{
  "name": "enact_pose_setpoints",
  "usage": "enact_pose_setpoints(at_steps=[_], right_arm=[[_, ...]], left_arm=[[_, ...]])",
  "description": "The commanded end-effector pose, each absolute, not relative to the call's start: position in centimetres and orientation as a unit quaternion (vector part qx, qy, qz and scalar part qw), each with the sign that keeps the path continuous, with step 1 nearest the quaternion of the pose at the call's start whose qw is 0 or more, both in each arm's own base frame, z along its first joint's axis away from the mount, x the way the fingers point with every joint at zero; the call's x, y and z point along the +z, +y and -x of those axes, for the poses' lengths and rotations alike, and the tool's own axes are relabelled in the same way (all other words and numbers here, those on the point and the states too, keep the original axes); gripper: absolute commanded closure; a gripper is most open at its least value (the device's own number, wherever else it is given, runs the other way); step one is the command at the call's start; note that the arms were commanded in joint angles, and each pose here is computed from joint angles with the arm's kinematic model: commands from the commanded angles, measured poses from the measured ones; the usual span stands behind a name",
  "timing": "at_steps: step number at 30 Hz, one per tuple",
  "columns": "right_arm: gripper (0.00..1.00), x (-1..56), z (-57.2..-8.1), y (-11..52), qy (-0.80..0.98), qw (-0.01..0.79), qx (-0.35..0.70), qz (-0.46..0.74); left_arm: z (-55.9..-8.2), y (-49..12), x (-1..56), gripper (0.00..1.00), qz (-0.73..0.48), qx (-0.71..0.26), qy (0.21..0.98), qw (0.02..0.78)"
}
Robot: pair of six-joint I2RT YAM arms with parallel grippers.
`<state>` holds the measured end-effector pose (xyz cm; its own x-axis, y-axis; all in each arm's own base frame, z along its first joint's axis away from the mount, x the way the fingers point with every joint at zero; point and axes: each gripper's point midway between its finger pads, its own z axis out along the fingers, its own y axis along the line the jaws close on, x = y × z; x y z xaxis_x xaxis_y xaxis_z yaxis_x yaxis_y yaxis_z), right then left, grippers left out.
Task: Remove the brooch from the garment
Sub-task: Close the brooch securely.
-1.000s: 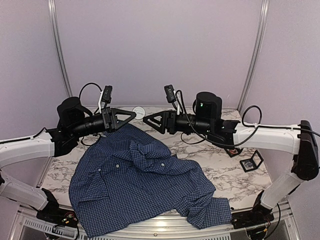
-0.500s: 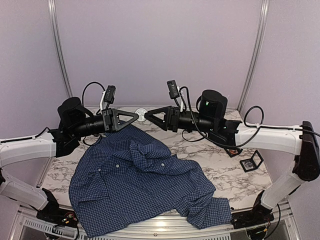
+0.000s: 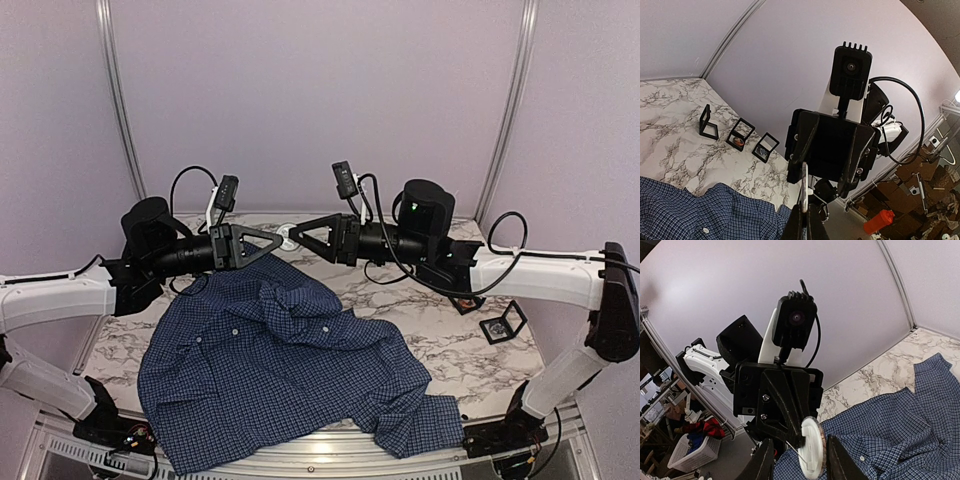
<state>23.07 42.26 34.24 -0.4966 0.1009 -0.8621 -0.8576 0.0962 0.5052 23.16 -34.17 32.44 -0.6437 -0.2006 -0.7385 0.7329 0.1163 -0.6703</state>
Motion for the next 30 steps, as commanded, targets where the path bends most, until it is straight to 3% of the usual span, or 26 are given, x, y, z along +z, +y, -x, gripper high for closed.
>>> enact_pose_setpoints(at_steps=[1,17,22,30], right_arm=[[0.66,35.3,-23.0,42.6,0.611,0.398,0.609,0.311],[0.66,34.1,-22.3,43.0,0.614,0.392,0.602,0.327],[0.73,34.0,-22.3,43.0,0.614,0.394,0.599,0.33],[0.74,33.6,-22.0,43.3,0.615,0.391,0.596,0.338]], left_arm=[[-23.0,-34.5,33.5,1.0,-0.218,-0.631,0.641,0.379],[-23.0,-34.5,33.4,1.0,-0.218,-0.629,0.643,0.38],[-22.9,-34.5,33.6,1.0,-0.218,-0.629,0.641,0.381],[-22.9,-34.6,33.6,1.0,-0.218,-0.63,0.641,0.379]])
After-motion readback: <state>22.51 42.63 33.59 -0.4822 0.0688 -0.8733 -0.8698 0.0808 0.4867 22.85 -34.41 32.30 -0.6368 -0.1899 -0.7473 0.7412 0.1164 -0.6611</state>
